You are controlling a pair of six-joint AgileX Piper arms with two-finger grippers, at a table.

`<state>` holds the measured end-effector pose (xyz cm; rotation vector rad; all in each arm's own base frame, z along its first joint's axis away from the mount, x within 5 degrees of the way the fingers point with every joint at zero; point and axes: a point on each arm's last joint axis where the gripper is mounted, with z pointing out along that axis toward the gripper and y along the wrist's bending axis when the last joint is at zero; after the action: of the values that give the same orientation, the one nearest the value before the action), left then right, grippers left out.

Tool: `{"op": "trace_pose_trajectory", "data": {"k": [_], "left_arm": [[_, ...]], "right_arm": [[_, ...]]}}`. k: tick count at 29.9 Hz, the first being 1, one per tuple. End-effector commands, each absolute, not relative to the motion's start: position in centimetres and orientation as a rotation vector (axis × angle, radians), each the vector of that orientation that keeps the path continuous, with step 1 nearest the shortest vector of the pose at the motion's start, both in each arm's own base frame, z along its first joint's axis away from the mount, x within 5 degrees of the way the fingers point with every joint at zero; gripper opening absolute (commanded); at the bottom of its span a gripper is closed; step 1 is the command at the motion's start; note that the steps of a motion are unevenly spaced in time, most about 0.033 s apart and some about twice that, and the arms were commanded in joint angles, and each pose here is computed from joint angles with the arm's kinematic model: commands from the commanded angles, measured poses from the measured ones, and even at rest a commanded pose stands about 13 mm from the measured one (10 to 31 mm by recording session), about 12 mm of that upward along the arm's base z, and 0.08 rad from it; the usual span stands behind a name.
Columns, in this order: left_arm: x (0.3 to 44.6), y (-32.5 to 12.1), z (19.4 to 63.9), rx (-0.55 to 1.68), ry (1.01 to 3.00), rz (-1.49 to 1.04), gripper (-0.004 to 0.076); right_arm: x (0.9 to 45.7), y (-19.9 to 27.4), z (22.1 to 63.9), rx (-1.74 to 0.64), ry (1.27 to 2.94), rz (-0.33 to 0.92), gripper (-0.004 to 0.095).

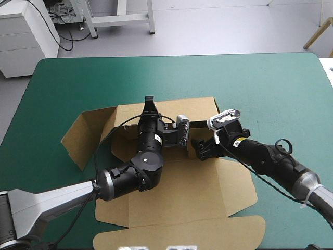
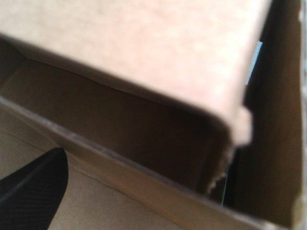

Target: Fold the box

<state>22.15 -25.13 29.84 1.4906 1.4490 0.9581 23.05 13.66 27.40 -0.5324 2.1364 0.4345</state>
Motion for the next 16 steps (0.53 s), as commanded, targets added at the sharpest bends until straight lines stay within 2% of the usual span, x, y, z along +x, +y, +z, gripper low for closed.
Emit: {"op": "trace_pose_trajectory", "data": {"k": [1, 3, 4, 8, 9, 16], "left_arm": [[21.48, -25.44, 30.96, 1.473, 1.438, 0.866, -0.001], [21.48, -25.44, 30.96, 1.473, 1.438, 0.866, -0.001], [21.48, -25.44, 30.96, 1.473, 1.438, 0.866, -0.001], [21.48, -25.44, 30.97, 1.473, 1.436, 0.868, -0.001], [21.48, -25.44, 30.98, 1.473, 1.435, 0.868, -0.001], [21.49, -25.5, 31.02, 1.475, 1.425, 0.867, 0.0001]], "right_arm": [[23.03, 14.28, 29.05, -0.466, 1.989, 0.443, 0.082], [23.02, 14.36, 28.98, -0.459, 1.984, 0.445, 0.0692], [22.98, 14.39, 28.99, -0.465, 1.981, 0.442, 0.059], [23.0, 14.37, 29.0, -0.516, 1.963, 0.405, 0.0095], [23.01, 14.36, 29.02, -0.516, 1.96, 0.404, 0.0001], [23.14, 14.32, 29.21, -0.504, 1.938, 0.397, -0.0018]]}}
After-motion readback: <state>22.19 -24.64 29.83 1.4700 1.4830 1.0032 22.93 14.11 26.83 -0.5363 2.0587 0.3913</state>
